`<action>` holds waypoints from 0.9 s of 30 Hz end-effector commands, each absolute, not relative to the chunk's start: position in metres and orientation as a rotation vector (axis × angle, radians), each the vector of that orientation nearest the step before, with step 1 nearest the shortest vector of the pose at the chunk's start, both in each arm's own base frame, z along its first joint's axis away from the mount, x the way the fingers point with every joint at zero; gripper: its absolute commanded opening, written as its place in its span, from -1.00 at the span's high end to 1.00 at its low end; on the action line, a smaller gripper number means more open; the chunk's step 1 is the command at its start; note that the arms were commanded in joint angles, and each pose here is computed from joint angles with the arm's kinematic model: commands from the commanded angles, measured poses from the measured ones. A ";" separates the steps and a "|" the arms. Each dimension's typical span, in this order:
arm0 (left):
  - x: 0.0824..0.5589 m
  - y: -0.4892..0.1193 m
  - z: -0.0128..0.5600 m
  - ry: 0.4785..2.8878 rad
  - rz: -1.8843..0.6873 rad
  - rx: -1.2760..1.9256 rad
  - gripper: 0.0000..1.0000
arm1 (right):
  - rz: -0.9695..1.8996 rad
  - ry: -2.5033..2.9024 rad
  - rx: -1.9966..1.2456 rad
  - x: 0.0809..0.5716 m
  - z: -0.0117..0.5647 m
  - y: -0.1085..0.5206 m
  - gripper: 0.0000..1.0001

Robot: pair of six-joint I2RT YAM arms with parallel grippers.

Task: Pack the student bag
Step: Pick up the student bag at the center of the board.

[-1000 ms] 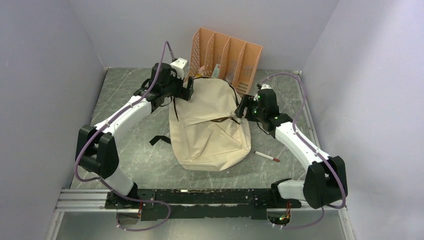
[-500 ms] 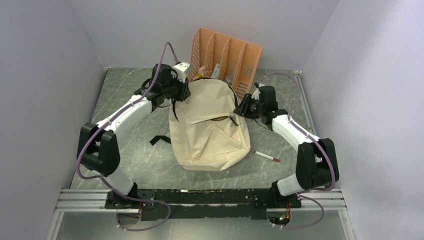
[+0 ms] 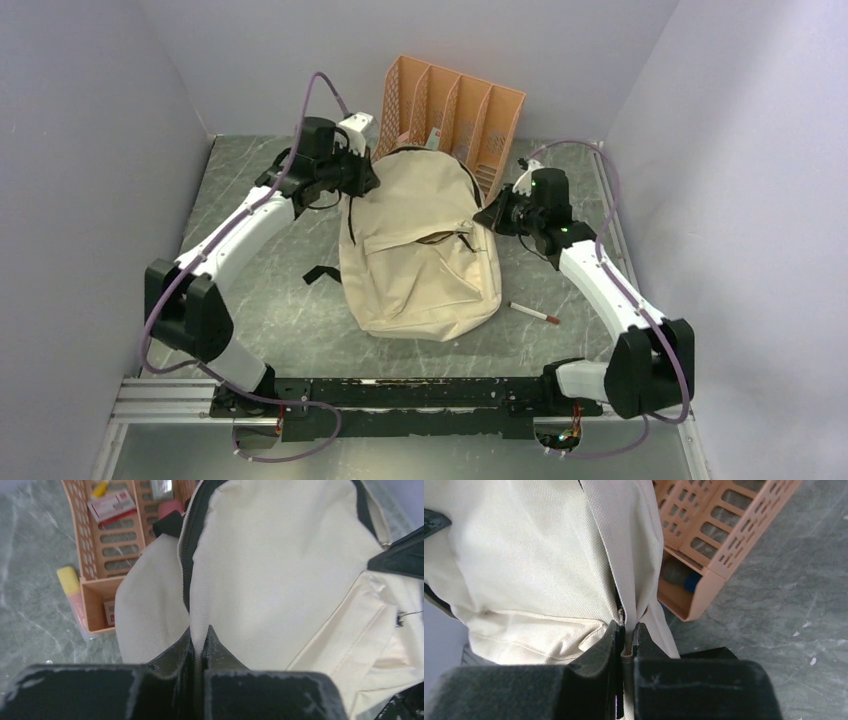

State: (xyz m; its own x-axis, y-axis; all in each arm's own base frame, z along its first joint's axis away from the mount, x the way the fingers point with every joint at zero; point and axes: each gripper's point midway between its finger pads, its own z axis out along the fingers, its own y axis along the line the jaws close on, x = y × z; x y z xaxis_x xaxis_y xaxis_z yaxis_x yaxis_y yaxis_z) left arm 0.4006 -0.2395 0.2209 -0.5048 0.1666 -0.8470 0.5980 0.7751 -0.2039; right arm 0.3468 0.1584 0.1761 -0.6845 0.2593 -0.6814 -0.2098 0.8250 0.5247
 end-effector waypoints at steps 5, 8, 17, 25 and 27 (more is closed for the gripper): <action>0.373 -0.218 0.405 1.721 -0.606 0.429 0.90 | 0.986 1.897 -0.089 0.322 0.319 0.182 1.00; 0.359 -0.206 0.447 1.661 -0.588 0.400 0.90 | 1.069 1.846 -0.152 0.301 0.353 0.202 1.00; 0.319 -0.166 0.562 1.489 -0.516 0.283 0.90 | 1.265 1.718 -0.335 0.246 0.429 0.278 1.00; 0.318 -0.109 0.598 1.412 -0.285 0.068 0.90 | 1.369 1.662 -0.475 0.211 0.449 0.344 1.00; 0.326 -0.093 0.592 1.422 -0.194 0.012 0.90 | 1.387 1.687 -0.519 0.200 0.437 0.367 1.00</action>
